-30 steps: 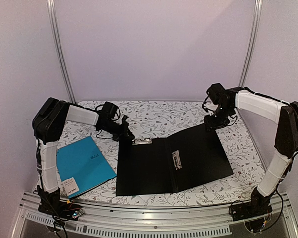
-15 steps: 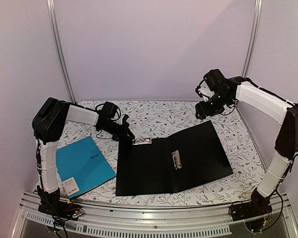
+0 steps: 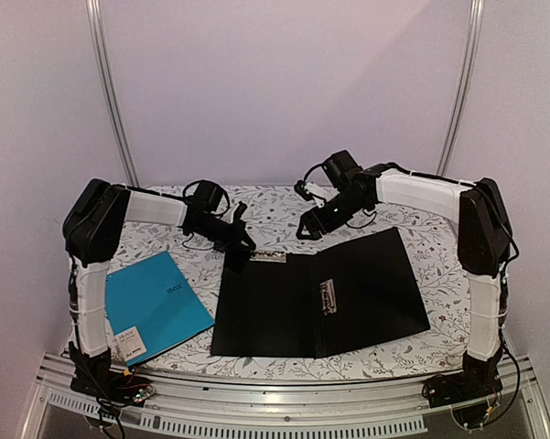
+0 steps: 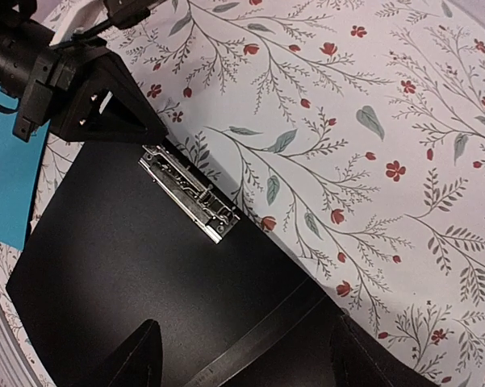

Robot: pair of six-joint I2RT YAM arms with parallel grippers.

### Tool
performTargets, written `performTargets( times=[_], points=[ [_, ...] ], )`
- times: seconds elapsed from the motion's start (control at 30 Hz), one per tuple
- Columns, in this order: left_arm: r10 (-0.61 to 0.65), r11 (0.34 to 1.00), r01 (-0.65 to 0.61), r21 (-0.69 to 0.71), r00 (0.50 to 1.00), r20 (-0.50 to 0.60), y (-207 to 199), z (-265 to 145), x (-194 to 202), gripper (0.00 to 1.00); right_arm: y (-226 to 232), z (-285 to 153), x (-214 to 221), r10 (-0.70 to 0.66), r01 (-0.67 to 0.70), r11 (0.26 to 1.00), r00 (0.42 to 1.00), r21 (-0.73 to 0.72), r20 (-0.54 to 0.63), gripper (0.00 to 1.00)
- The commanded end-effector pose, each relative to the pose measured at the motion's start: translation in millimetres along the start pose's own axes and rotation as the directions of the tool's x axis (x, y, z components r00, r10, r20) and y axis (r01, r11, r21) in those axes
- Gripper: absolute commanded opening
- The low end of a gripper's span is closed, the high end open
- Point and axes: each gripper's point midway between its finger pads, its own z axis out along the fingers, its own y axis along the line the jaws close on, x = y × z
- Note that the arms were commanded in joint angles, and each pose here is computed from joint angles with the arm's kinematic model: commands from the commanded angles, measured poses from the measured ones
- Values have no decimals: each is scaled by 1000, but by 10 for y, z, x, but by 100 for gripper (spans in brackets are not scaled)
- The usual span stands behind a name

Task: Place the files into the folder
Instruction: Open the spring clip on the folder at the center of the board.

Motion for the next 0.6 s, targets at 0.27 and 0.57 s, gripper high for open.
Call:
performTargets(
  times=[0.27, 0.57],
  points=[
    [77, 995, -67, 79, 989, -125, -168, 363, 185, 0, 124, 518, 88, -159, 158, 971, 987, -179, 7, 69],
    [81, 996, -76, 46, 988, -132, -84, 391, 206, 0, 65, 791, 286, -247, 233, 954, 968, -186, -52, 68]
  ],
)
